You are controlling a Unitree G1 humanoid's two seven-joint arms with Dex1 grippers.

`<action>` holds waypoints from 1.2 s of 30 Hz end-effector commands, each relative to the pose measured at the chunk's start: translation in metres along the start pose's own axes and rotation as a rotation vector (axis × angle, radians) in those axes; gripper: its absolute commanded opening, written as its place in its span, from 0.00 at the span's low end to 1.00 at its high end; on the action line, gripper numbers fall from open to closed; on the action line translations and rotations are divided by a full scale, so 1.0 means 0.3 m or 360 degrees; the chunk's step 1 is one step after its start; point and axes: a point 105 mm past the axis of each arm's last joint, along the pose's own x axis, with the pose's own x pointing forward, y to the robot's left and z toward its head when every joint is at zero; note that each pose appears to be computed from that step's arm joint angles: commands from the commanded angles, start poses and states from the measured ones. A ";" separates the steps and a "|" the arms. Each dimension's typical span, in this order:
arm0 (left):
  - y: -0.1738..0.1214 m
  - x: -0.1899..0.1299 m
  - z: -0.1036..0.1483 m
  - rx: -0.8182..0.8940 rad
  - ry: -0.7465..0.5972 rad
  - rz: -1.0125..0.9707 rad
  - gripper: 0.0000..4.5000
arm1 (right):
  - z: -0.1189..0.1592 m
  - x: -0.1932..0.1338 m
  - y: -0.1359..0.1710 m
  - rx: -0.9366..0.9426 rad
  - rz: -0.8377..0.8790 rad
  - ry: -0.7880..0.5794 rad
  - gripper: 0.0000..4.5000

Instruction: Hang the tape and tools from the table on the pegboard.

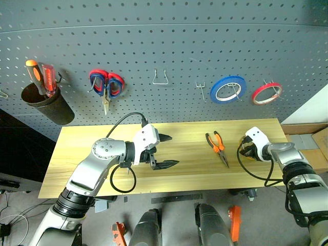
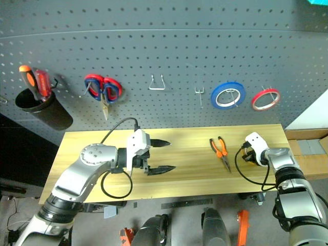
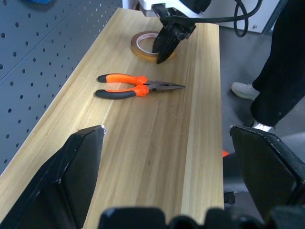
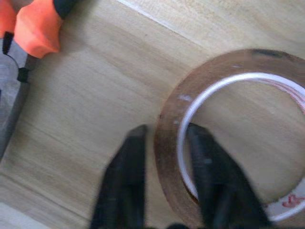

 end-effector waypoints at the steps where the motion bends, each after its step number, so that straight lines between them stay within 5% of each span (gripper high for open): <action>1: 0.009 -0.019 0.027 0.0046 -0.0042 0.0028 1.00 | -0.082 0.012 0.000 0.0008 -0.0087 0.0054 0.03; 11: 0.046 -0.079 0.016 -0.0001 -0.0050 0.0164 1.00 | 0.039 -0.192 0.060 -0.0354 -0.0409 -0.0391 0.03; 15: 0.065 -0.102 0.018 -0.0014 -0.0076 0.0255 1.00 | 0.126 -0.325 0.198 -0.0464 -0.0520 -0.0609 0.03; 20: 0.094 -0.134 0.025 -0.0041 -0.0157 0.0406 1.00 | 0.325 -0.469 0.461 -0.0704 -0.0629 -0.1155 0.03; 26: 0.148 -0.166 0.039 -0.0068 -0.0262 0.0652 1.00 | 0.494 -0.482 0.575 -0.0892 -0.0610 -0.1471 0.03; 36: 0.172 -0.193 0.072 -0.0029 -0.0300 0.0767 1.00 | 0.637 -0.347 0.543 -0.0815 -0.0455 -0.1593 0.03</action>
